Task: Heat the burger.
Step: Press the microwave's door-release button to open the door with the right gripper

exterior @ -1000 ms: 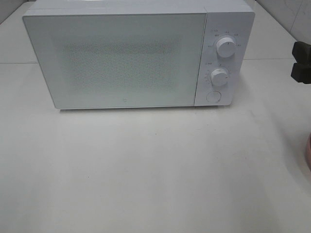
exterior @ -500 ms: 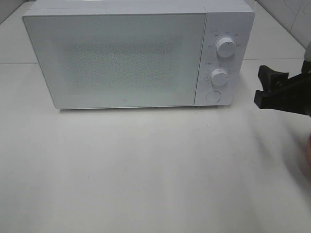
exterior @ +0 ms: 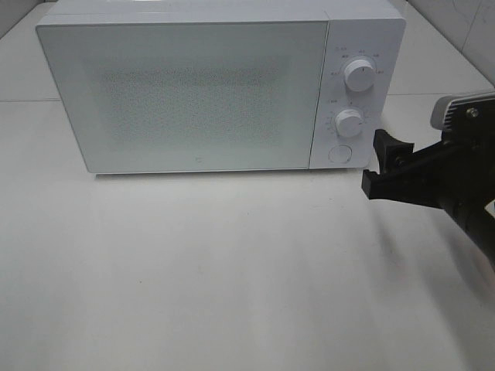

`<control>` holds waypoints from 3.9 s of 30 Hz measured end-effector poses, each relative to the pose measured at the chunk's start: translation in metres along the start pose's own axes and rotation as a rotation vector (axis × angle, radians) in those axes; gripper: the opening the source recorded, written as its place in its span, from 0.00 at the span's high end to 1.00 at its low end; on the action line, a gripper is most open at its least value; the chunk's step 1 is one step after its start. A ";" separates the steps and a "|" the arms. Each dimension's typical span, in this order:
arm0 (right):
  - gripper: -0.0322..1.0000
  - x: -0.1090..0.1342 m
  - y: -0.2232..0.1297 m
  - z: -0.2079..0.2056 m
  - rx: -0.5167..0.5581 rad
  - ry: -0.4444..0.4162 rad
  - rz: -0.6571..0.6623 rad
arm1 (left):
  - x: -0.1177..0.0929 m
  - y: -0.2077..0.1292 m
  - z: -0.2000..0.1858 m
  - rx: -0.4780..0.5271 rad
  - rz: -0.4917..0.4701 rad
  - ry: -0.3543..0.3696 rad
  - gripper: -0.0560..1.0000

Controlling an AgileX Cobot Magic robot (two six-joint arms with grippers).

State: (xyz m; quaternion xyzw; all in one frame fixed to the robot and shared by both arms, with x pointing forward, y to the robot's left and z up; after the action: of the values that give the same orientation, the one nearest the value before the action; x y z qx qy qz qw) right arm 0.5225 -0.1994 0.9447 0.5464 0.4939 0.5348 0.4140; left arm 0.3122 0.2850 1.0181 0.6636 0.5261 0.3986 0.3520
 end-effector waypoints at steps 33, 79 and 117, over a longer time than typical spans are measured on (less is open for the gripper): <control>0.57 0.004 -0.037 0.004 0.077 -0.041 0.851 | 0.000 0.000 0.000 0.000 0.000 0.000 0.01; 0.97 0.007 -0.093 0.037 0.260 -0.171 1.570 | 0.000 0.000 0.000 0.000 0.000 0.000 0.01; 0.97 -0.001 -0.111 0.134 0.268 -0.194 1.594 | 0.000 0.000 0.000 0.000 0.000 0.000 0.01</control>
State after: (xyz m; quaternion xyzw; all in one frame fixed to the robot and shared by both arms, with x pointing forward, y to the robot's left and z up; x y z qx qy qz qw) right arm 0.6448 -0.1713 0.8242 0.8227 -0.0216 0.5554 -0.1193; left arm 0.3122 0.2850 1.0181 0.6636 0.5261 0.3986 0.3520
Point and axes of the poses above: a point on each arm's last joint axis where the gripper is mounted, z pointing out along that axis toward the gripper, x along the wrist's bending axis when the last joint is at zero, y = z × x, the point moved 9 cm from there along z, pointing out along that axis toward the gripper, and after that the axes turned 11 degrees about z, right-handed, at the moved point
